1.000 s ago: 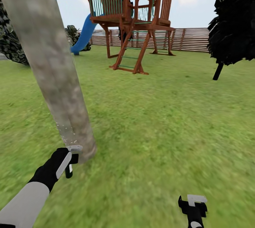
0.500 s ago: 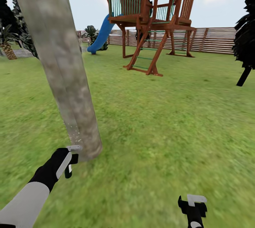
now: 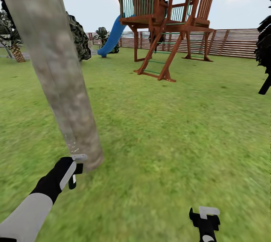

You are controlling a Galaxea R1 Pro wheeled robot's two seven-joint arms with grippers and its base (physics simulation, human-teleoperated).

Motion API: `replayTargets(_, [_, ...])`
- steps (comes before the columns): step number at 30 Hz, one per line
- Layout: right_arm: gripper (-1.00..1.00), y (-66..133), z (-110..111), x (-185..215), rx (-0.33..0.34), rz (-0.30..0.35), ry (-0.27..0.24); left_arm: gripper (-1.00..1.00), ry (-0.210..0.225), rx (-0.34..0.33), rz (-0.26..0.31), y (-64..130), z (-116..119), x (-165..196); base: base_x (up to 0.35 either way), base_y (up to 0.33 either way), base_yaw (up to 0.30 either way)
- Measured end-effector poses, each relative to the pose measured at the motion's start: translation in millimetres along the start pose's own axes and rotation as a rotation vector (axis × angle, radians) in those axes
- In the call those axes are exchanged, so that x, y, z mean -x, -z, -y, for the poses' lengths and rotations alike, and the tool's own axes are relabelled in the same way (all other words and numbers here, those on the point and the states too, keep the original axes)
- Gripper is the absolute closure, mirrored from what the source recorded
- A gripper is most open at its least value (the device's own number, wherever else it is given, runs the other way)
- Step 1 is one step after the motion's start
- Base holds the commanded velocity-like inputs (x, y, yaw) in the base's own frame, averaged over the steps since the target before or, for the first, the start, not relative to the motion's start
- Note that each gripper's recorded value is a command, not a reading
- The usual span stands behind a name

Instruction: In the garden, pick up the pesticide atomizer on the floor and spray pesticide onto both trees until each tree trunk is fully covered.

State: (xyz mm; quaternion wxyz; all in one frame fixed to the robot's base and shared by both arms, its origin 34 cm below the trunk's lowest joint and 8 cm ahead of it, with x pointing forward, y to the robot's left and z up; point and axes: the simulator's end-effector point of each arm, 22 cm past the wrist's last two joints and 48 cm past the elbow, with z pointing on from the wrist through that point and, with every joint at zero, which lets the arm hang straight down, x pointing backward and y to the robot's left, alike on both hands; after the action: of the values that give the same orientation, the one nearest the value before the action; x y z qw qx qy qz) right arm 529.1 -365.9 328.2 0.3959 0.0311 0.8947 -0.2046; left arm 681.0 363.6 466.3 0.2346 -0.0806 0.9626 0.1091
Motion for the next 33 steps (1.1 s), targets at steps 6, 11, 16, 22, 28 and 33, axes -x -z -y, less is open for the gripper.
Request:
replayTargets(6, [-1.00,0.1,-1.3,0.0,0.002,0.000,0.000,1.00,0.000,0.001,-0.001,-0.3,-0.4,-0.1,0.001,-0.263,0.185])
replayTargets(11, [-1.00,-0.4,0.7,-0.1,0.000,0.000,0.001,1.00,0.011,-0.009,-0.003,-0.8,-2.1,-0.7,-0.047,-0.050,0.276])
replayTargets(16, [-1.00,-0.3,0.8,-0.5,-0.001,-0.001,0.001,1.00,0.003,-0.053,-0.014,9.4,14.4,11.3,-0.001,-0.001,0.277])
replayTargets(22, [-1.00,-0.6,1.9,-0.3,-0.002,0.000,0.002,1.00,-0.006,-0.082,0.009,48.8,17.9,83.6,0.000,0.000,0.117])
replayTargets(28, [-1.00,-1.1,4.3,-0.8,-0.005,-0.001,0.003,1.00,-0.003,-0.076,0.034,56.0,12.5,100.6,0.012,-0.011,0.001])
replayTargets(33, [-1.00,-1.0,4.4,-0.5,-0.005,0.000,0.003,1.00,-0.003,-0.081,0.061,62.9,13.8,109.0,0.155,-0.184,0.000])
